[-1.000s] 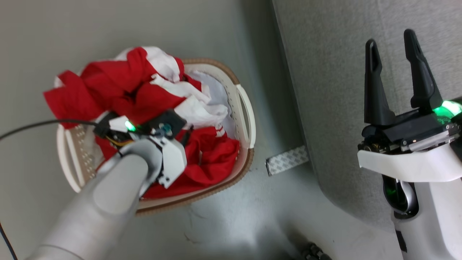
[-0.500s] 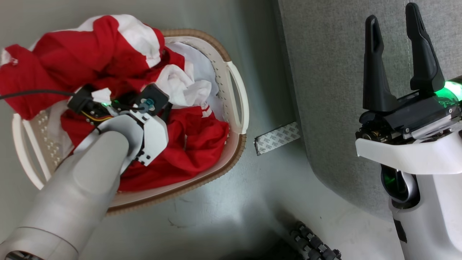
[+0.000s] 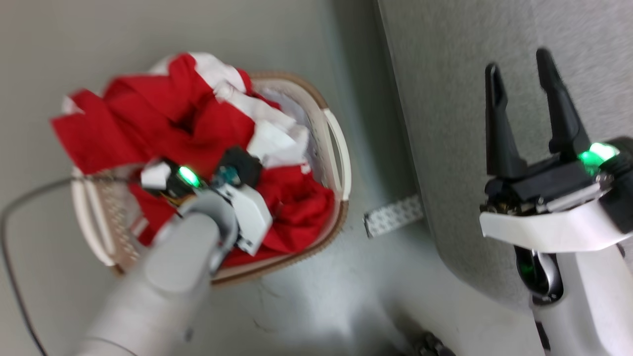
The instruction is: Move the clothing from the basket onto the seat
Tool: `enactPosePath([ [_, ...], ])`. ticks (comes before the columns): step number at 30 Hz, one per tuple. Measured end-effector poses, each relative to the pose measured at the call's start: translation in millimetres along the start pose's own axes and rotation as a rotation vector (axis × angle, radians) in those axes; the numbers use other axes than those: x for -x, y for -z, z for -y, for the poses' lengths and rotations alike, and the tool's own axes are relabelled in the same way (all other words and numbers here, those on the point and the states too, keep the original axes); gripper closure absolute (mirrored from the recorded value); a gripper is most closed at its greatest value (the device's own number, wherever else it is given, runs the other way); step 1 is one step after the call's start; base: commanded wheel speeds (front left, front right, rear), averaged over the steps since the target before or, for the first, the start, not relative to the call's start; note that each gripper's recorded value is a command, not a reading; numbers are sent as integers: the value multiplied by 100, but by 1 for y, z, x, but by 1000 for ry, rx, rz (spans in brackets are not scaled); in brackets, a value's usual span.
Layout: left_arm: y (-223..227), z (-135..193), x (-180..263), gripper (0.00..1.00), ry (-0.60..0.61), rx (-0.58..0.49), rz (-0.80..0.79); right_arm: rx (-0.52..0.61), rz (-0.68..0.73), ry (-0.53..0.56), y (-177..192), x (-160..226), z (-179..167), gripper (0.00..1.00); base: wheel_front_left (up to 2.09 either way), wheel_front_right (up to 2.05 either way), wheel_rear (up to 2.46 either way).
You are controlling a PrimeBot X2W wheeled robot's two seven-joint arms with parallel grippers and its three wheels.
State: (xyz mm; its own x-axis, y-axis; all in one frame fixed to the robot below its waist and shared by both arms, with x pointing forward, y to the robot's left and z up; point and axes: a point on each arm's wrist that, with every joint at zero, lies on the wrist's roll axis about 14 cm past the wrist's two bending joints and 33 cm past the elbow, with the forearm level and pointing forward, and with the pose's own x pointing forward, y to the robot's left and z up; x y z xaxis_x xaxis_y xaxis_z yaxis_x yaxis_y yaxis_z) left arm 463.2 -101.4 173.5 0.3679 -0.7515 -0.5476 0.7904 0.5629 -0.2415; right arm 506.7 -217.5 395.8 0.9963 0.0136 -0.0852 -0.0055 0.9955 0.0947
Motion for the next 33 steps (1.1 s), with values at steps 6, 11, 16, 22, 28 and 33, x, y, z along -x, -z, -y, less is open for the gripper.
enactPosePath([
  [6,-40,14,39,100,-65,98,108,2,18,17,-21,25,-3,0,0,0,0],
  [11,-79,14,80,100,-144,117,200,6,34,29,-37,51,-6,0,0,0,0],
  [16,-117,18,121,100,-209,125,301,4,59,22,-53,74,-14,0,0,0,0],
  [22,-156,23,169,100,-274,118,426,-9,106,-2,-73,94,-26,0,0,0,0],
  [28,-191,39,208,100,-293,91,546,-11,152,-25,-90,112,-36,0,0,0,0],
  [33,-228,58,237,100,-289,51,649,-11,177,-29,-99,131,-38,0,0,0,0],
])
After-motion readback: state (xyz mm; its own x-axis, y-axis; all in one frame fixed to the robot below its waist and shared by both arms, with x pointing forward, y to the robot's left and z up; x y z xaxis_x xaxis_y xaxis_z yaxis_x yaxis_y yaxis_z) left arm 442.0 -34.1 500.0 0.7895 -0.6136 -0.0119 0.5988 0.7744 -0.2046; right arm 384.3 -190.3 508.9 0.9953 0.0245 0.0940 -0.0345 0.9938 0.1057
